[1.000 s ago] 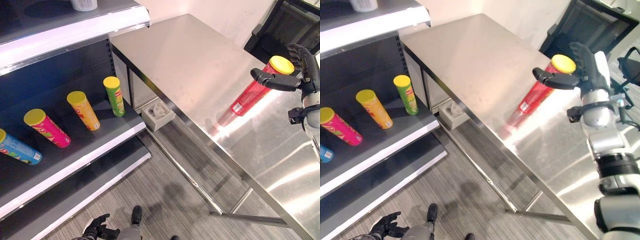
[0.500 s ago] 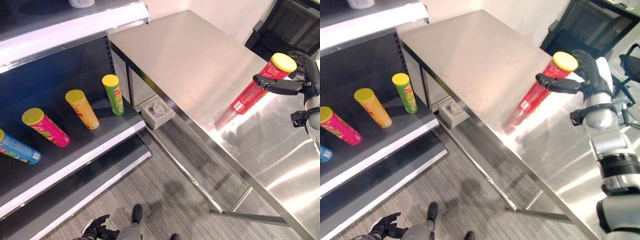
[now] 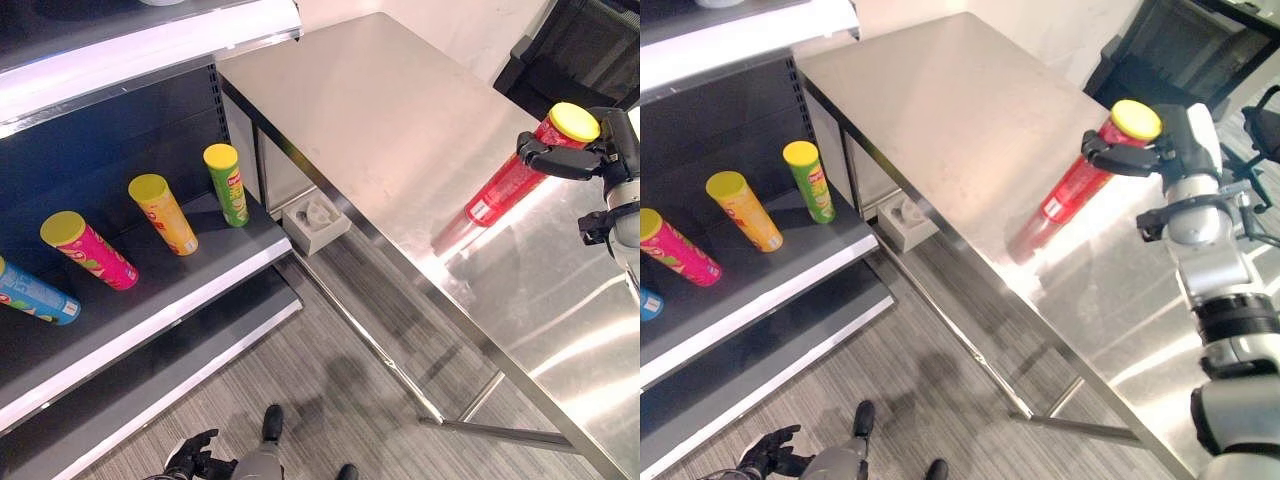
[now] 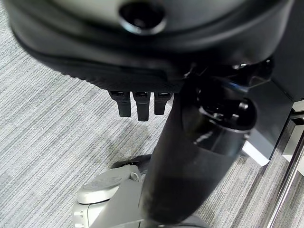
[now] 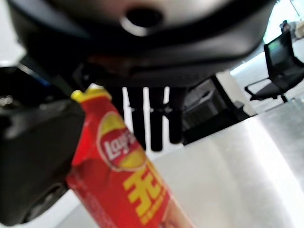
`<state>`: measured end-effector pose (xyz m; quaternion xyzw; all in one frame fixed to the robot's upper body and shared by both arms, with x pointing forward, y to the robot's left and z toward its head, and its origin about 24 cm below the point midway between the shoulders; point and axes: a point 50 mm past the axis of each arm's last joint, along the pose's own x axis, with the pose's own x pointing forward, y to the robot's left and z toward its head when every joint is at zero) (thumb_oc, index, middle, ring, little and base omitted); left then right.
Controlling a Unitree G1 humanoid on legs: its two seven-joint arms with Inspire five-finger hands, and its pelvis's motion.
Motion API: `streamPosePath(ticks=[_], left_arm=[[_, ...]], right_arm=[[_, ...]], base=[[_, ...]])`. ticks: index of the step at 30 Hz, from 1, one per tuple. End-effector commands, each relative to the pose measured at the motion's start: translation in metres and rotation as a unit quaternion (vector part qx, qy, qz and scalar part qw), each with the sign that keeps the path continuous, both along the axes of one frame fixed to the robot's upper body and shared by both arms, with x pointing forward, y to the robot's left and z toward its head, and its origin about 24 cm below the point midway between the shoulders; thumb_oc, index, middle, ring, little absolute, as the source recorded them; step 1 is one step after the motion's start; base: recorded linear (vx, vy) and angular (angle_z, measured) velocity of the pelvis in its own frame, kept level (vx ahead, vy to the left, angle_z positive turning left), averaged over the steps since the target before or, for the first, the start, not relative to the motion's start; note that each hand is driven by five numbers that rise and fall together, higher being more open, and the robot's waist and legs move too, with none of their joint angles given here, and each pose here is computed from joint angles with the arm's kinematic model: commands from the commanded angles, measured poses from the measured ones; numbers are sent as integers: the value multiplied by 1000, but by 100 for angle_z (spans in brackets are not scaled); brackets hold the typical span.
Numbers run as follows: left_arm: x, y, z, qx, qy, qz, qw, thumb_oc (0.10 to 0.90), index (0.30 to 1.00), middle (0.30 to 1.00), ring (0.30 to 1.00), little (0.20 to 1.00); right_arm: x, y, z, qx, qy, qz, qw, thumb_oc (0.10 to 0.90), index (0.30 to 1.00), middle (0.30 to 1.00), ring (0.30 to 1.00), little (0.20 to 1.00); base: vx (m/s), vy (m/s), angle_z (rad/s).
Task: Put the goods on the table back onto the shelves and tidy them up.
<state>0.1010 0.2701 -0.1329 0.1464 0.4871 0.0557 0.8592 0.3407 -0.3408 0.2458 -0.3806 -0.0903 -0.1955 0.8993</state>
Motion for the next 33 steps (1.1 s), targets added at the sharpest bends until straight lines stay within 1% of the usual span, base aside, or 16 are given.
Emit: streamPosePath(ticks=[1, 3, 8, 9, 11, 12, 14, 15, 17, 19, 20, 21, 24, 27, 30, 33], left_arm=[[6, 0, 3, 11, -14, -16, 1000, 800, 900, 900, 900, 900], [6, 0, 3, 12, -15, -14, 1000, 800, 900, 900, 900, 900], [7, 3, 5, 10, -21, 3, 1000, 800, 900, 900, 900, 900], [8, 3, 6, 9, -27, 6, 1000, 800, 900, 900, 900, 900], [8, 3, 6, 9, -27, 1, 1000, 800, 900, 900, 900, 900], [8, 2, 6, 7, -27, 0, 1000, 800, 900, 900, 900, 900], [8, 2, 6, 6, -27, 0, 1000, 800, 900, 900, 900, 900], [8, 2, 6, 7, -27, 0, 1000, 800, 900, 900, 900, 900], [10, 2, 7, 2, -31, -3, 1000, 800, 900, 900, 900, 900], [12, 1, 8, 1, -34, -6, 999, 800, 900, 900, 900, 900], [15, 2, 9, 3, -37, -11, 999, 800, 900, 900, 900, 900], [18, 2, 10, 5, -39, -16, 999, 800, 900, 900, 900, 900], [23, 1, 11, 4, -45, -19, 999, 800, 900, 900, 900, 900], [17, 0, 9, -3, -42, -8, 999, 800, 900, 900, 900, 900], [13, -1, 8, -6, -38, -7, 999, 800, 900, 900, 900, 900], [23, -2, 13, -4, -53, -25, 998, 800, 900, 900, 900, 900]], right_arm=[[-9, 5, 69, -24, -121, 4, 992, 400, 300, 300, 300, 300], [-10, 5, 67, -23, -123, 5, 992, 400, 300, 300, 300, 300], [-27, 17, 60, -6, -179, 43, 983, 400, 300, 300, 300, 300], [-42, 22, 59, 12, -230, 62, 971, 400, 300, 300, 300, 300], [-54, 25, 55, 39, -268, 79, 960, 400, 300, 300, 300, 300], [-60, 35, 54, 54, -292, 108, 949, 400, 300, 300, 300, 300], [-67, 44, 54, 66, -312, 135, 938, 400, 300, 300, 300, 300], [-67, 44, 54, 66, -312, 135, 938, 400, 300, 300, 300, 300], [-76, 57, 60, 90, -344, 190, 915, 400, 300, 300, 300, 300], [-79, 60, 63, 94, -354, 203, 908, 400, 300, 300, 300, 300], [-85, 66, 70, 98, -374, 226, 894, 400, 300, 300, 300, 300], [-89, 67, 74, 99, -385, 235, 887, 400, 300, 300, 300, 300], [-95, 77, 78, 100, -394, 268, 874, 400, 300, 300, 300, 300], [-99, 86, 77, 104, -386, 304, 865, 400, 300, 300, 300, 300], [-102, 88, 73, 105, -372, 318, 865, 400, 300, 300, 300, 300], [-107, 83, 62, 108, -351, 319, 874, 400, 300, 300, 300, 300]], base=[[0, 0, 0], [0, 0, 0], [-13, -22, 1], [-73, -110, 10], [-91, -116, 13], [-103, -100, 11], [-98, -90, 11], [-145, -107, 17], [-242, -150, 21], [-194, -100, 39], [-223, -94, 69], [-329, -105, 81], [-275, -7, 78], [-154, 46, 37], [-115, 116, 88], [-246, 292, 158]])
